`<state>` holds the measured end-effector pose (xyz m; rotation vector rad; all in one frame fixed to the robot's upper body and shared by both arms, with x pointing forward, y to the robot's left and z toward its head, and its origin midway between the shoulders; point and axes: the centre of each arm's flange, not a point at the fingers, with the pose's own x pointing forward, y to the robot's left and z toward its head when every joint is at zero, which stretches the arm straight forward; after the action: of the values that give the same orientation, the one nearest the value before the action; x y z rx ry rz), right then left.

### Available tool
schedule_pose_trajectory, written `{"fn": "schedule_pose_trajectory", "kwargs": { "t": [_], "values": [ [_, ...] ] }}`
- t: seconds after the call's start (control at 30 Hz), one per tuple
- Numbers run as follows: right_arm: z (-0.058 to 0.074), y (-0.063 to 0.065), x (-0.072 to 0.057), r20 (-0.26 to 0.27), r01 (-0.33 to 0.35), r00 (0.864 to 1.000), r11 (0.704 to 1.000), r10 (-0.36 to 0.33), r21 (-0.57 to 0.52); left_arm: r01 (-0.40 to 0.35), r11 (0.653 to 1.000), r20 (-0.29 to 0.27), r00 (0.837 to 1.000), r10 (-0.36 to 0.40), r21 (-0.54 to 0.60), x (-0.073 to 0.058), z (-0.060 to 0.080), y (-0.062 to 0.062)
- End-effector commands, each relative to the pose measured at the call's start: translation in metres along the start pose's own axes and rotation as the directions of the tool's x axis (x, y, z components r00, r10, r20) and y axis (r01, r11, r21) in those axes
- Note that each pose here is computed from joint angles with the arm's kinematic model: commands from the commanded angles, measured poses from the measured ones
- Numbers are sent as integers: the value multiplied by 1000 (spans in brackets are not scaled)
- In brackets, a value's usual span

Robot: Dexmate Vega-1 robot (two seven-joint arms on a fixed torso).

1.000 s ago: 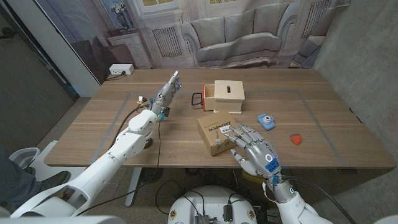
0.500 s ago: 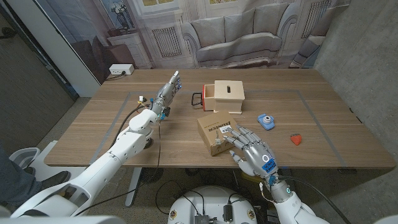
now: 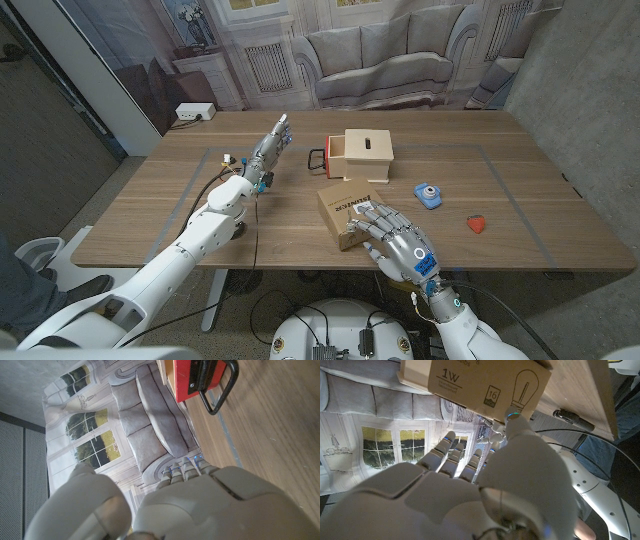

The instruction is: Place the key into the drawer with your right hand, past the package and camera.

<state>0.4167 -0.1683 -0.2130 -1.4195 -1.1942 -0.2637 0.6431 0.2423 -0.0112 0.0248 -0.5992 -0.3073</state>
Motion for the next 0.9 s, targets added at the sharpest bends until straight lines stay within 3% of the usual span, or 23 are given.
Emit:
{"fn": "schedule_pose_trajectory", "kwargs": {
  "t": [0.03, 0.9],
  "values": [
    [1, 3, 7, 32, 11, 999, 1000, -11, 0, -9, 1000, -4, 1000, 9, -5, -3, -2, 1],
    [-8, 16, 14, 31, -19, 999, 1000, 18, 15, -22, 1000, -17, 1000, 21, -13, -7, -9, 4]
  ]
}}
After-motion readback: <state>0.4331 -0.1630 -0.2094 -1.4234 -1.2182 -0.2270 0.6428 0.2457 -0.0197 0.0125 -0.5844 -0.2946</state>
